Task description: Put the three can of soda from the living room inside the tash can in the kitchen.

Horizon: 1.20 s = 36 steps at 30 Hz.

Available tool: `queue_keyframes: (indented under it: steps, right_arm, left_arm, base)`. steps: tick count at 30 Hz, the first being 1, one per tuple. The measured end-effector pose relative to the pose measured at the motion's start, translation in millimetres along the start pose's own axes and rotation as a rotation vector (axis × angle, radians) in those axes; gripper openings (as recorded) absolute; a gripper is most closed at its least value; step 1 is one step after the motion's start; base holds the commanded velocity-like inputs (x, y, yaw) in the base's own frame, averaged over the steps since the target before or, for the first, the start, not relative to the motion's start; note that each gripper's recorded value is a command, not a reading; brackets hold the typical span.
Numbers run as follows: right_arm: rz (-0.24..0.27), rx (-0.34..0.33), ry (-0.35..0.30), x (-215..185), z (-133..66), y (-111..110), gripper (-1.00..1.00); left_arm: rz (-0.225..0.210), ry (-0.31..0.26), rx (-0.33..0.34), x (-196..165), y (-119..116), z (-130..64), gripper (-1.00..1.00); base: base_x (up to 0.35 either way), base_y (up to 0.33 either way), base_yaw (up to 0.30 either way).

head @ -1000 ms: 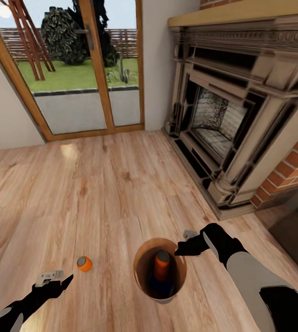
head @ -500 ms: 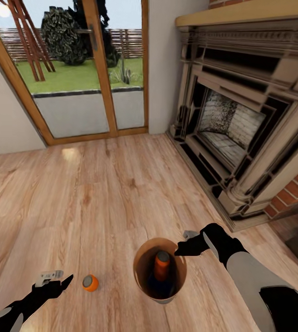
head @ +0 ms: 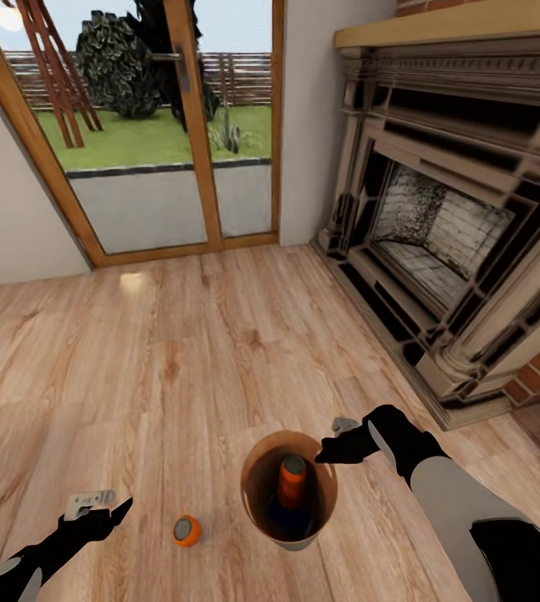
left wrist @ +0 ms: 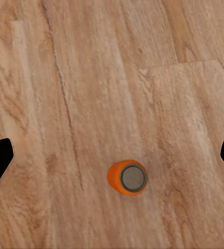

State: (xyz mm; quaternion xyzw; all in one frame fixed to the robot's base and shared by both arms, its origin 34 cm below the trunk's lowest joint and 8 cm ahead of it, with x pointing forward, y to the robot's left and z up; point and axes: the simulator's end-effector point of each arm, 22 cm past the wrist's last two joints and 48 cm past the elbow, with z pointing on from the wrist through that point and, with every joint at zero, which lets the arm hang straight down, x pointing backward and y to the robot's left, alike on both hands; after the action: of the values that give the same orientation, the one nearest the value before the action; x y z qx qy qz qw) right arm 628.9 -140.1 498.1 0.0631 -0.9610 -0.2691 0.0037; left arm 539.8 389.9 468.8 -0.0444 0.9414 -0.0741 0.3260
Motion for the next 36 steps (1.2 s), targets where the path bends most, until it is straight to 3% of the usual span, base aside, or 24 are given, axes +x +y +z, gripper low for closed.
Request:
queue_keyframes:
  steps: [15,19,22,25,28,33,36]
  right_arm:
    - [-0.005,0.014,-0.004,-0.9,3.2,-9.1,-1.00]
    - [-0.007,0.047,-0.026,-9.5,1.6,-20.5,-1.00]
    - [-0.023,0.126,-0.042,-18.4,-0.4,-37.8,-1.00]
    - [-0.055,0.174,-0.071,-38.1,-6.0,-42.9,-1.00]
    - [-0.029,0.137,-0.082,-42.1,-1.4,-35.5,-1.00]
    - [-0.058,0.178,-0.078,-41.0,5.9,-48.6,-1.00]
    - [-0.045,0.159,-0.082,-41.2,10.1,-46.7,-1.00]
  left_arm:
    - [-0.040,0.003,-0.023,13.2,-18.5,15.3,1.00]
    - [-0.098,-0.013,-0.014,-2.2,-56.0,44.0,1.00]
    - [-0.129,-0.018,-0.032,-31.7,-69.2,70.4,1.00]
    - [-0.158,0.030,-0.056,-6.9,-68.8,88.6,1.00]
    - [-0.163,0.046,-0.069,12.5,-64.6,94.9,1.00]
    - [-0.166,0.056,-0.097,41.1,-56.2,101.7,1.00]
    - [-0.165,0.058,-0.128,52.7,-48.5,103.5,1.00]
  base:
    - [0.004,0.007,0.000]
    - [0.000,0.000,0.000]
    - [0.000,0.000,0.000]
    - [0.000,0.000,0.000]
    - [0.000,0.000,0.000]
    - [0.000,0.000,0.000]
    - [0.000,0.000,0.000]
